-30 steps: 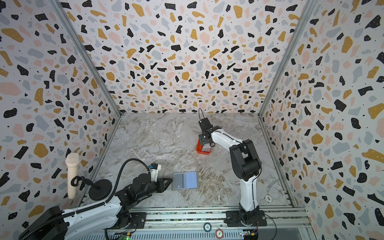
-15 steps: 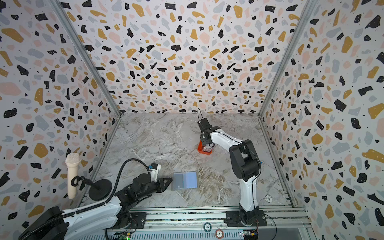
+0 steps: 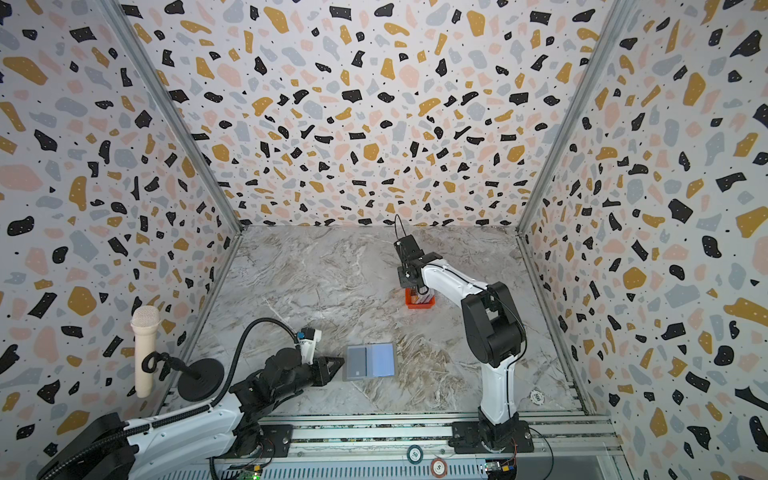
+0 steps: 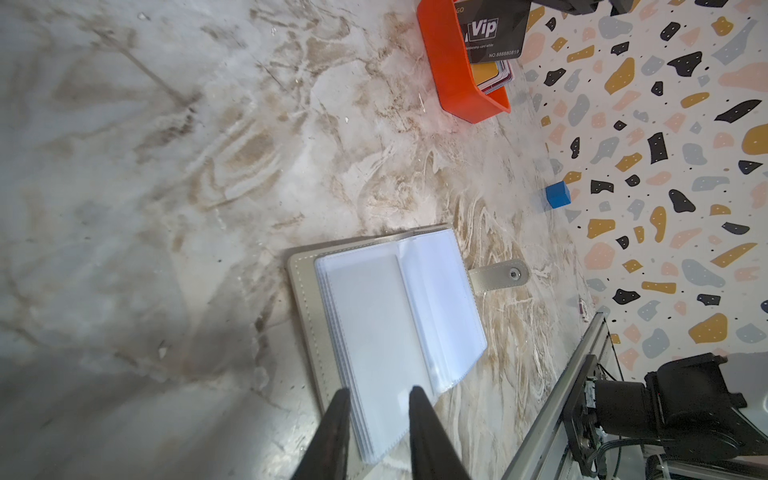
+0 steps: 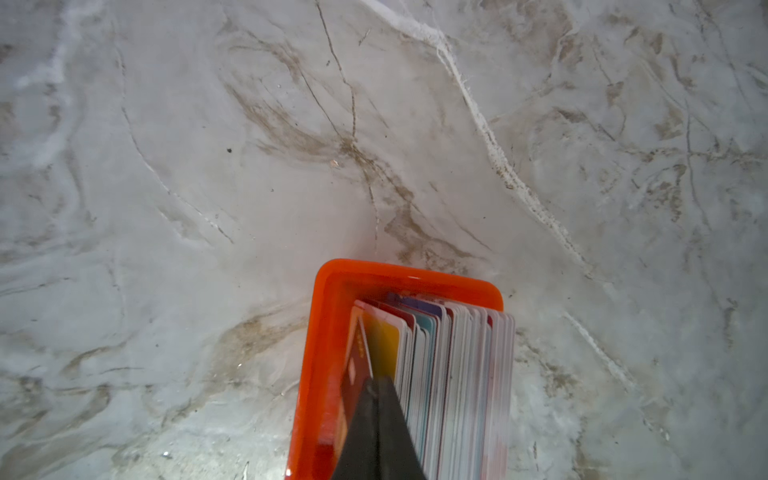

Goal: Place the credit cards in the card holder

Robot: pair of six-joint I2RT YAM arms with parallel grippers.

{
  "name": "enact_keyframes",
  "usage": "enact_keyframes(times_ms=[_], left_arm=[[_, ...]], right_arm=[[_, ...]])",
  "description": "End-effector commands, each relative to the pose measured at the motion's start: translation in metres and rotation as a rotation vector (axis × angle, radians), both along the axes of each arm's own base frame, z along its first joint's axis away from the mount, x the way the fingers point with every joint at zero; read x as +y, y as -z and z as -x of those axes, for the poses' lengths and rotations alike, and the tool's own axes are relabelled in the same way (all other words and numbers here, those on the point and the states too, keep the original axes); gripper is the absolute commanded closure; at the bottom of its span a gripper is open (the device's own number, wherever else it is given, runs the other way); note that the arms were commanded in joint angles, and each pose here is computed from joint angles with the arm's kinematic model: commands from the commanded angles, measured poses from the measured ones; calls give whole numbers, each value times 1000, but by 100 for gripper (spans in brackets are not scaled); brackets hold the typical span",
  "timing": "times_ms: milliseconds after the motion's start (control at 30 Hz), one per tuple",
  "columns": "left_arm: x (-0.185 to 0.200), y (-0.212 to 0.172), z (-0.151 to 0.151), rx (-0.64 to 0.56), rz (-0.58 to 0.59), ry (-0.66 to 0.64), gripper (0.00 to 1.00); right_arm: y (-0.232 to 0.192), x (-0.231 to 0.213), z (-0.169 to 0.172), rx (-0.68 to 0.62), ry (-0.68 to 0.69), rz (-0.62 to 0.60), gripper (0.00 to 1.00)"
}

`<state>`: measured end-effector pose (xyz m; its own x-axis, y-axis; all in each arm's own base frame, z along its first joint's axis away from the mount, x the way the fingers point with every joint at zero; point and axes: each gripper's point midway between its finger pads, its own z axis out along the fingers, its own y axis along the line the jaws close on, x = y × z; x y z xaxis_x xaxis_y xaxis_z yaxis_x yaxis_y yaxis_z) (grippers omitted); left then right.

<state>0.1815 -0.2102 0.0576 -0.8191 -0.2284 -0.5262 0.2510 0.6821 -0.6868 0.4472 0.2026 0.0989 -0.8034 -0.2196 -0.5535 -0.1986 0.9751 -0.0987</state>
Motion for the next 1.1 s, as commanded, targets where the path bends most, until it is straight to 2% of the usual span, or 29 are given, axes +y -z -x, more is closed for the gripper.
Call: enact_keyframes(times_ms=[0,133,333,500,600,733,900,1067], left_arm=[[-1,-6,-3,-23,18,-6,73],[-3,-10,-3,-30,31,7,73],[-9,-28,-4,-72,73,31,67],[-15,-46,-7,-107,120,50,65],[-18,-61,-9,-131,179,58,63],[-17,-81,-13,-153,303,28,62],[-8,-130,-20,-241,549,-51,58],[7,-181,-26,-354,718,-123,56]], right_arm=[[-17,0,2,-8,1,-16,100],[-35,3,3,-31,-15,-35,100],[-72,-4,19,-112,-22,-61,100],[-106,3,41,-174,-70,-95,100],[-122,19,66,-206,-143,-148,100],[-143,46,104,-253,-248,-329,100],[-184,88,154,-340,-362,-713,100],[-216,116,190,-405,-424,-1025,100]])
